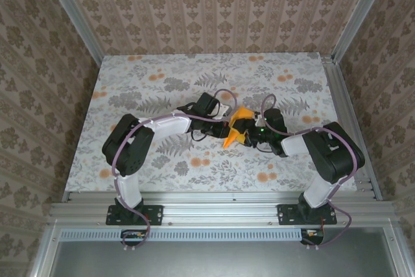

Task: Fold a paper plane with a square sheet of paper (pick it up from the middle)
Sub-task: Turn over a paper plane at the center of the table.

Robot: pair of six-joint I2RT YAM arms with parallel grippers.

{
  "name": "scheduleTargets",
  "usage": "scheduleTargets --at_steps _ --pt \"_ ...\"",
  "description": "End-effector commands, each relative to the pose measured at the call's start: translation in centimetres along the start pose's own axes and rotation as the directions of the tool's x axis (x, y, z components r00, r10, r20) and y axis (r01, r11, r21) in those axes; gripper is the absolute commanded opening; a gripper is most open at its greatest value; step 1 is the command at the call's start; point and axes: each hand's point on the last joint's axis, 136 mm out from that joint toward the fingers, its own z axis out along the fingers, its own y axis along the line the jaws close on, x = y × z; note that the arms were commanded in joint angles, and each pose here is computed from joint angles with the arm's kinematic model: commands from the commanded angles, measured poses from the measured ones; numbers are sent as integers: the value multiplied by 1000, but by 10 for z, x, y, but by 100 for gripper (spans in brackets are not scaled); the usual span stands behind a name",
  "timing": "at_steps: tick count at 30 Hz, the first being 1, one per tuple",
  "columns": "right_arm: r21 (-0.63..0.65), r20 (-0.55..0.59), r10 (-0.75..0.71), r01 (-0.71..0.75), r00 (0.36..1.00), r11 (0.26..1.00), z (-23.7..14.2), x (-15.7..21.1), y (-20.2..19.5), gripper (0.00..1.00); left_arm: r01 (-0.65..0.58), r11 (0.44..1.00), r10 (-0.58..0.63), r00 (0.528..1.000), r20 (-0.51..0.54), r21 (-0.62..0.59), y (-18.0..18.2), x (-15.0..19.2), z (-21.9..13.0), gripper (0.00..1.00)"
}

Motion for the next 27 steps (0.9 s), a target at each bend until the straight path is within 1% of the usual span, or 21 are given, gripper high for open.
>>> scheduleTargets --at_steps 1,4,9,13,16,21,27 --pt "-12 -5 -12 12 1000 1000 3 3 1 55 12 999 -13 1000 26 33 -8 -7 -9 3" --pt "-25 -1 -24 24 1000 999 3 3 4 55 21 999 -22 1000 21 40 -8 -6 -8 3" --pt "-94 6 -36 37 999 995 6 1 14 56 32 998 -34 999 30 48 -9 -8 -9 3" --pt "-108 5 -23 24 1000 994 8 2 9 56 57 997 -59 998 35 56 -6 -6 -9 3" --pt "-95 4 -9 9 1000 995 8 3 4 55 70 995 -74 996 47 66 -6 -8 -13 3" --pt "-42 1 6 -6 1000 999 10 4 -9 46 88 992 -95 993 68 93 -10 -14 -19 3" --pt "11 14 -15 15 1000 1000 8 3 -15 42 121 985 -133 987 92 123 -9 -19 -25 3"
